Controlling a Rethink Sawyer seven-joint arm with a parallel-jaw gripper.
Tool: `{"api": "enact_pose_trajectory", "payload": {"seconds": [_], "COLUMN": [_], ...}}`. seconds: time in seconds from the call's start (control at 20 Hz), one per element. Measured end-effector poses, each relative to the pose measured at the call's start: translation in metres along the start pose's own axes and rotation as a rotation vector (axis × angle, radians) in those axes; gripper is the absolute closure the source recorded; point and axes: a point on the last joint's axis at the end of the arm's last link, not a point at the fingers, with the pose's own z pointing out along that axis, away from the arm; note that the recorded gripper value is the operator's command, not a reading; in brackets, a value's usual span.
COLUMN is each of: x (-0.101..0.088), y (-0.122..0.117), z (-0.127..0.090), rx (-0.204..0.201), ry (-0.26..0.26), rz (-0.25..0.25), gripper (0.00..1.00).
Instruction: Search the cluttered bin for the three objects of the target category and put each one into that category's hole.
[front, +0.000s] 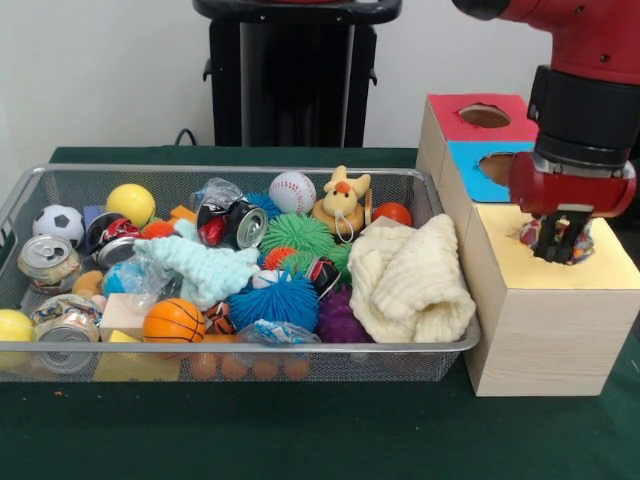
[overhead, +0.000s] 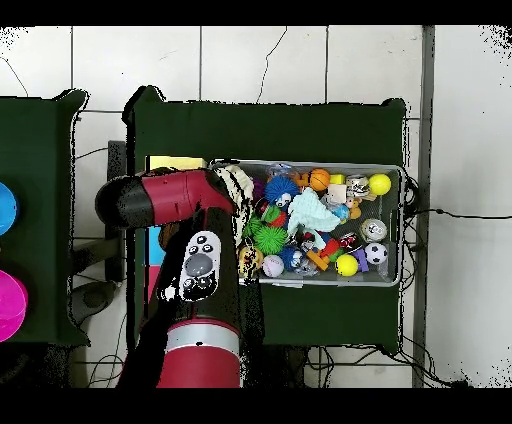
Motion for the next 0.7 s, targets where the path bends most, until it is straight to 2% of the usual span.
{"api": "enact_pose_trajectory", "payload": {"seconds": [0.05, 0.4, 0.7], "x": [-0.001, -0.01, -0.024], "y": [0.001, 0.006, 0.006], "z": [-0.01, -0.035, -0.044], "rx": [0.003, 0.008, 0.009], "ry": [0.015, 0.054, 0.039], "rz": [-0.003, -0.008, -0.007], "gripper": [1.0, 1.0, 1.0]}}
